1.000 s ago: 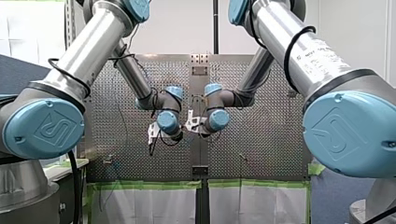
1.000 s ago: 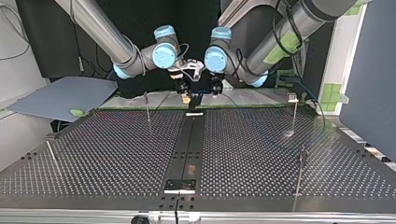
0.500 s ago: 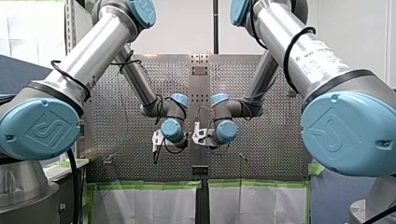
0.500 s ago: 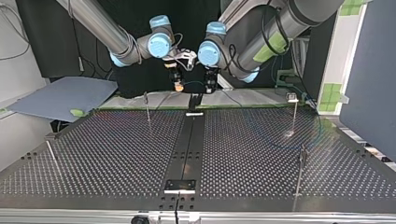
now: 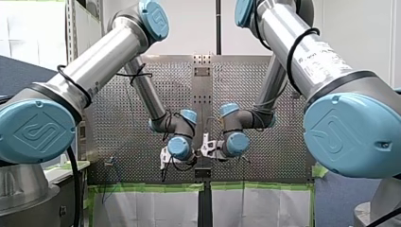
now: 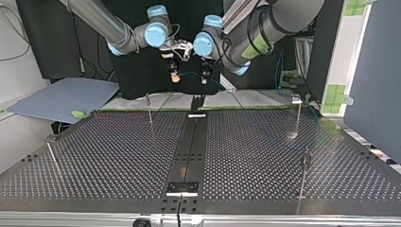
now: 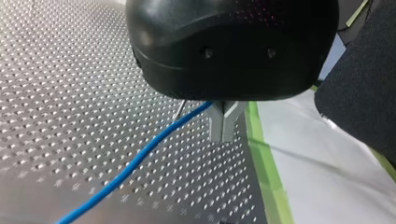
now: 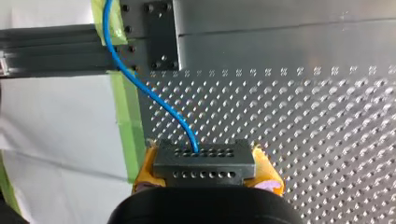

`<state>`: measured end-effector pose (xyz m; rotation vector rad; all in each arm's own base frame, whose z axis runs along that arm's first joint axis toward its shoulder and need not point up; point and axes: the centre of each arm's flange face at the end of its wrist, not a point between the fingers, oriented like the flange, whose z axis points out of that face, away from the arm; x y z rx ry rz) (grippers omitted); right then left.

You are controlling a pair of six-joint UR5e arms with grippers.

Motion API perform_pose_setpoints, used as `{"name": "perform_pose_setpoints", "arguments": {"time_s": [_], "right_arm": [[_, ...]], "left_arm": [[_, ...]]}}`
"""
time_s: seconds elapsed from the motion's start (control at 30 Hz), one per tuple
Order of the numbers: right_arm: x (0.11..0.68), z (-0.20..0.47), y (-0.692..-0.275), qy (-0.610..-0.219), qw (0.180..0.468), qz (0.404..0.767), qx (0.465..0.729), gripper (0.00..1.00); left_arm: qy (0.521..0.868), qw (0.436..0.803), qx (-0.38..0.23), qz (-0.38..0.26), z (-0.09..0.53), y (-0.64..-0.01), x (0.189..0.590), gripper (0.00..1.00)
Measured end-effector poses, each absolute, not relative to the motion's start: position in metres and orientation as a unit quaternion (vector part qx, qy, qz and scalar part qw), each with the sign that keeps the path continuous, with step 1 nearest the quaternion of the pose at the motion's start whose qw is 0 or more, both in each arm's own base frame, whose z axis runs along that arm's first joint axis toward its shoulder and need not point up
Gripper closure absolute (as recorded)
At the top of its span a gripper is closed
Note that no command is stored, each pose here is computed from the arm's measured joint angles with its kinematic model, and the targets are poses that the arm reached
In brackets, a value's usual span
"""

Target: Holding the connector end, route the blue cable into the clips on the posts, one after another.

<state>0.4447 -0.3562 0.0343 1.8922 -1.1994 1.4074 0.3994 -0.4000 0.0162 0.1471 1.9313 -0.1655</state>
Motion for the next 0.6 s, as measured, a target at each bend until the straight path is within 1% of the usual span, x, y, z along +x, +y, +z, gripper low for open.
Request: {"name": "perform_pose_setpoints", "arguments": {"time_s": [0.17, 0.3, 0.6], "right_arm": [[0.432, 0.027, -0.355, -0.450, 0.245, 0.518, 0.685, 1.00], [0.423, 0.023, -0.358, -0.458, 0.242, 0.527, 0.674, 1.00], [0.408, 0.019, -0.369, -0.461, 0.240, 0.546, 0.657, 1.00]], "left_arm": [[0.817, 0.567, 0.067, -0.078, 0.012, -0.409, 0.392, 1.00], [0.811, 0.575, 0.069, -0.081, 0.006, -0.419, 0.381, 1.00], [0.807, 0.580, 0.073, -0.086, -0.025, -0.429, 0.367, 1.00]]}}
